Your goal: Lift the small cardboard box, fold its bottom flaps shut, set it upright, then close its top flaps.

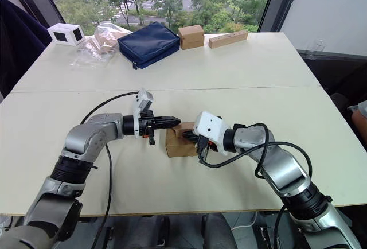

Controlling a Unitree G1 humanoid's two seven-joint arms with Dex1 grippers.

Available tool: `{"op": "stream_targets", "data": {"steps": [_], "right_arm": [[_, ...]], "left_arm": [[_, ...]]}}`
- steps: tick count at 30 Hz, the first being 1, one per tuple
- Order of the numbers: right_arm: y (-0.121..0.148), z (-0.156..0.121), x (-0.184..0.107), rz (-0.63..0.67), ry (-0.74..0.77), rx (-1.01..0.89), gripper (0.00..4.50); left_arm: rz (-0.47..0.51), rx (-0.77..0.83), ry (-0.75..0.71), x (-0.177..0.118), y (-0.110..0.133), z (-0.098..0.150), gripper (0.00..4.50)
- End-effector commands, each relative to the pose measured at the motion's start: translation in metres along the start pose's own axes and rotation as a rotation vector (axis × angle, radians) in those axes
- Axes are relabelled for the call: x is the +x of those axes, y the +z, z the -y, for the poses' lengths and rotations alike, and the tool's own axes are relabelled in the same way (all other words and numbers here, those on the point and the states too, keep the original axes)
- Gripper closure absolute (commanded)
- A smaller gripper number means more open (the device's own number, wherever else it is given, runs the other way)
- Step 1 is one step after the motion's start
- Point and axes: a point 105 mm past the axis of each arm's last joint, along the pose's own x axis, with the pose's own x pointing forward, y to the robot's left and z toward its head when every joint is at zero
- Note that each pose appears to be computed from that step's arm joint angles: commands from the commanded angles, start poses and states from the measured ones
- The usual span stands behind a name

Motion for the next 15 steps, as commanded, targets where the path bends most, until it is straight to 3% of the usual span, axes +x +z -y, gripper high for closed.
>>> {"op": "stream_targets", "data": {"steps": [1,9,15], "right_arm": [[0.000,0.005,0.001,-0.018,-0.026,-0.046,4.50],[0.001,0.005,0.002,-0.013,-0.025,-0.057,4.50],[0.007,-0.002,-0.011,0.011,0.026,-0.015,4.50]], "left_arm": [[0.027,0.012,-0.011,-0.002,0.012,0.003,4.45],[0.003,0.047,-0.039,-0.001,0.008,0.011,4.45],[-0.113,0.176,-0.051,-0.001,-0.009,0.014,4.45]]}}
